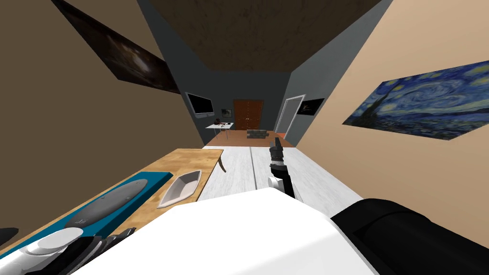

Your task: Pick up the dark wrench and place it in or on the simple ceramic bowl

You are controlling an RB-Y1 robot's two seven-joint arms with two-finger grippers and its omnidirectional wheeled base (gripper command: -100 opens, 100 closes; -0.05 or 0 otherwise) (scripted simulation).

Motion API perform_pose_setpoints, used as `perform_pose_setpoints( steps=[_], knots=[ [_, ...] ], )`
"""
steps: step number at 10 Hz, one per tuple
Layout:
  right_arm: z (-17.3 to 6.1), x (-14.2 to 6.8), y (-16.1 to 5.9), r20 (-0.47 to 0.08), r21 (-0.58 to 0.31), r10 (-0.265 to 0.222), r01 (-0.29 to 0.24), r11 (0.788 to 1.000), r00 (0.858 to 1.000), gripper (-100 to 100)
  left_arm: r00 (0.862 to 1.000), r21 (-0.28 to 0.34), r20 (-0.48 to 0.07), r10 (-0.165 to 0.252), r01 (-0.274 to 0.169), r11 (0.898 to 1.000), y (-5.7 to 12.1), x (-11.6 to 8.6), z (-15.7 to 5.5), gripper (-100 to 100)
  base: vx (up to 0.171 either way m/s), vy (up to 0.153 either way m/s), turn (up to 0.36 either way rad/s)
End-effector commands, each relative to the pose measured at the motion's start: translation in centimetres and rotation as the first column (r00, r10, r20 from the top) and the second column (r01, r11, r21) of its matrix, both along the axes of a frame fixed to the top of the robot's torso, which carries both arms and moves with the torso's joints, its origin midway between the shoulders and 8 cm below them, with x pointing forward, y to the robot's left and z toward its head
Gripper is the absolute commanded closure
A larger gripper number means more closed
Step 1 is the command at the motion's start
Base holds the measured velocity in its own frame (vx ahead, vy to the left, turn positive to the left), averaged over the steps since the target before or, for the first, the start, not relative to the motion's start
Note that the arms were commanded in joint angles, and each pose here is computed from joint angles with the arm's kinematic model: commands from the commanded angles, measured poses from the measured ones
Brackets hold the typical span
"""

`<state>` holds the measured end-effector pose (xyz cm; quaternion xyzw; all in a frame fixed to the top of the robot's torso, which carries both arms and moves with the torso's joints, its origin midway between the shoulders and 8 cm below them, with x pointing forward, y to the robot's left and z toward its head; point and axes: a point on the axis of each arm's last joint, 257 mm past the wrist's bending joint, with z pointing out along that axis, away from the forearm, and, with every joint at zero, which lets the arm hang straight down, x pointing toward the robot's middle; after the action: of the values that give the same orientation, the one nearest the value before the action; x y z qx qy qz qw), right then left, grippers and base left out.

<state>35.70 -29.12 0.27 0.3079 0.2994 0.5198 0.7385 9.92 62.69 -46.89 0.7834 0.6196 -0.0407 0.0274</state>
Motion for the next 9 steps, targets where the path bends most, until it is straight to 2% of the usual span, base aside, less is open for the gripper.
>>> perform_pose_setpoints(
  steps=[1,2,4,5,8,9],
  knots=[
    [0.0,0.0,0.0,0.000,0.000,0.000,0.000,1.000,1.000,0,1.000,0.033,-0.021,0.017,-0.016,0.999,1.9,-1.4,1.1,100,0.007,-0.124,-0.094],
    [0.0,0.0,0.0,0.000,0.000,0.000,0.000,1.000,1.000,0,0.999,0.064,-0.040,0.035,-0.033,0.997,3.8,-2.6,2.6,100,0.026,-0.169,-0.112],
    [0.0,0.0,0.0,0.000,0.000,0.000,0.000,1.000,1.000,0,0.999,0.064,-0.040,0.035,-0.033,0.997,3.8,-2.6,2.6,100,0.028,-0.094,0.000],
    [0.0,0.0,0.0,0.000,0.000,0.000,0.000,1.000,1.000,0,0.997,0.093,-0.056,0.054,-0.049,0.994,5.5,-3.5,4.2,100,0.022,-0.090,-0.080],
    [0.0,0.0,0.0,0.000,0.000,0.000,0.000,1.000,1.000,0,0.996,0.106,-0.063,0.063,-0.056,0.993,6.2,-4.0,4.9,100,0.026,-0.071,-0.027],
    [0.0,0.0,0.0,0.000,0.000,0.000,0.000,1.000,1.000,0,0.994,0.129,-0.075,0.078,-0.068,0.989,7.6,-4.6,6.4,100,0.040,-0.077,-0.065]
  ],
)
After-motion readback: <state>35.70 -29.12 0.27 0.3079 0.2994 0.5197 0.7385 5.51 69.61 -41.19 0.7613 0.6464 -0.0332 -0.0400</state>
